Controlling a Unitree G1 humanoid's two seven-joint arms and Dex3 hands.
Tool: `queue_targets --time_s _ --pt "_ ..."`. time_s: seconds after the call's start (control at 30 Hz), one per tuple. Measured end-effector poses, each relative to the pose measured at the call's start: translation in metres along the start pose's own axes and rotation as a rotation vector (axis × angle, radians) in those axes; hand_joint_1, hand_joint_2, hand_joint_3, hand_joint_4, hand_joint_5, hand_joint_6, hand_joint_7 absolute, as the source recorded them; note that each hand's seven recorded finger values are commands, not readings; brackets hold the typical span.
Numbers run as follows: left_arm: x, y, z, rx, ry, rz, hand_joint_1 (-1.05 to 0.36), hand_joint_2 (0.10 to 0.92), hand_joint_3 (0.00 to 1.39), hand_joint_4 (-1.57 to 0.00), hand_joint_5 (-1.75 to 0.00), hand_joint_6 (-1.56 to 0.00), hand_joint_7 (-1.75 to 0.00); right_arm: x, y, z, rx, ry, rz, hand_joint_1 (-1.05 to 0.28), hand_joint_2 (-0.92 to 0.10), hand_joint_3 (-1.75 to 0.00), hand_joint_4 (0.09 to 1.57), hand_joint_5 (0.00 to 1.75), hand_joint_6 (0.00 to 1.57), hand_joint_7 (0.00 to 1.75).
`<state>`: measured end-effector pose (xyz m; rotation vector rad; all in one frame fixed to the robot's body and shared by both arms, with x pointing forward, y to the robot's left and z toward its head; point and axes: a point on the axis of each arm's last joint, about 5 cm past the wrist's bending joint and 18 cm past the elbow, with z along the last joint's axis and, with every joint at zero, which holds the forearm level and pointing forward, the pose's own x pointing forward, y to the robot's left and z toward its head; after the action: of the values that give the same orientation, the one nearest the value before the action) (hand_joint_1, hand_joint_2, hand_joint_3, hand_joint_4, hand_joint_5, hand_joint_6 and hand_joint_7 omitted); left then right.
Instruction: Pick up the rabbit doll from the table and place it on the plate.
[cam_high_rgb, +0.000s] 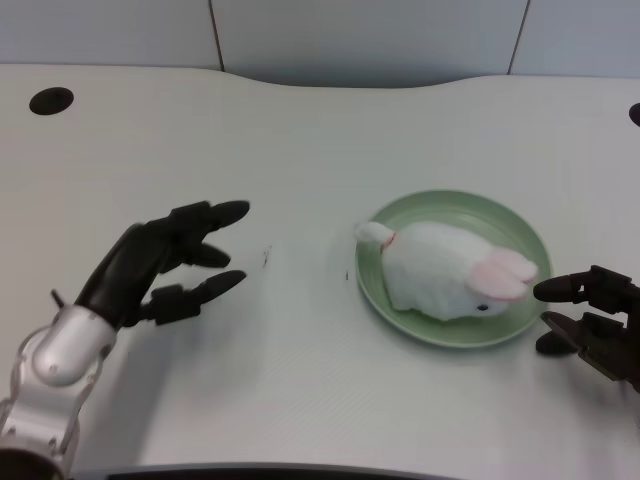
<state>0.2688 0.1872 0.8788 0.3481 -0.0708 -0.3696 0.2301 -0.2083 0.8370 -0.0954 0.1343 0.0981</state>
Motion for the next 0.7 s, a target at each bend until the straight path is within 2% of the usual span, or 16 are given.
queue_targets --time_s 0.07,0.13,0.23,0.33,0.43,0.53,0.6,0.63,0.7 --pt "-0.011 0.000 -0.005 -0.047 0.030 0.018 -0.48 0.921 0.45 -0.38 -1.29 -0.70 -0.11 -0.0002 0.0000 0.0001 0.002 0.002 -0.001 -0.90 -0.89 0.00 0.83 0.93 0.64 0.87" --pt "-0.021 0.001 -0.009 -0.095 0.050 0.042 -0.46 0.921 0.46 -0.45 -1.49 -0.82 -0.17 -0.0006 0.0001 -0.0001 0.003 0.003 0.000 -0.89 -0.89 0.00 0.82 0.93 0.63 0.87" --pt "-0.036 0.001 -0.016 -0.136 0.080 0.063 -0.45 0.921 0.48 -0.46 -1.67 -0.90 -0.23 -0.0011 0.0000 -0.0003 0.004 0.005 0.001 -0.90 -0.89 0.00 0.82 0.94 0.62 0.87" --pt "-0.045 0.001 -0.020 -0.157 0.101 0.072 -0.44 0.921 0.49 -0.45 -1.72 -0.91 -0.25 -0.0011 -0.0001 -0.0005 0.006 0.008 0.003 -0.91 -0.89 0.00 0.83 0.95 0.61 0.88" --pt "-0.053 0.001 -0.024 -0.167 0.124 0.069 -0.46 0.921 0.52 -0.50 -1.74 -0.67 -1.00 -0.0012 -0.0005 -0.0006 0.013 0.009 0.007 -0.91 -0.89 0.00 0.84 0.95 0.61 0.89" --pt "-0.063 0.001 -0.031 -0.177 0.164 0.061 -0.46 0.921 0.55 -0.54 -1.75 -0.57 -1.29 -0.0016 -0.0025 -0.0009 0.017 0.014 0.001 -0.91 -0.89 0.00 0.82 0.95 0.60 0.90" --pt "-0.066 0.000 -0.033 -0.182 0.175 0.061 -0.46 0.921 0.55 -0.56 -1.75 -0.51 -1.44 -0.0020 -0.0040 -0.0013 0.025 0.019 -0.008 -0.91 -0.89 0.00 0.82 0.96 0.60 0.91" --pt "-0.067 -0.001 -0.034 -0.185 0.180 0.062 -0.45 0.921 0.55 -0.57 -1.75 -0.47 -1.53 -0.0019 -0.0045 -0.0015 0.029 0.024 -0.014 -0.90 -0.88 0.00 0.83 0.96 0.61 0.91" --pt "-0.068 -0.002 -0.035 -0.193 0.189 0.062 -0.45 0.921 0.55 -0.58 -1.75 -0.44 -1.58 -0.0016 -0.0060 -0.0021 0.040 0.036 -0.032 -0.88 -0.88 0.00 0.84 0.96 0.61 0.91"
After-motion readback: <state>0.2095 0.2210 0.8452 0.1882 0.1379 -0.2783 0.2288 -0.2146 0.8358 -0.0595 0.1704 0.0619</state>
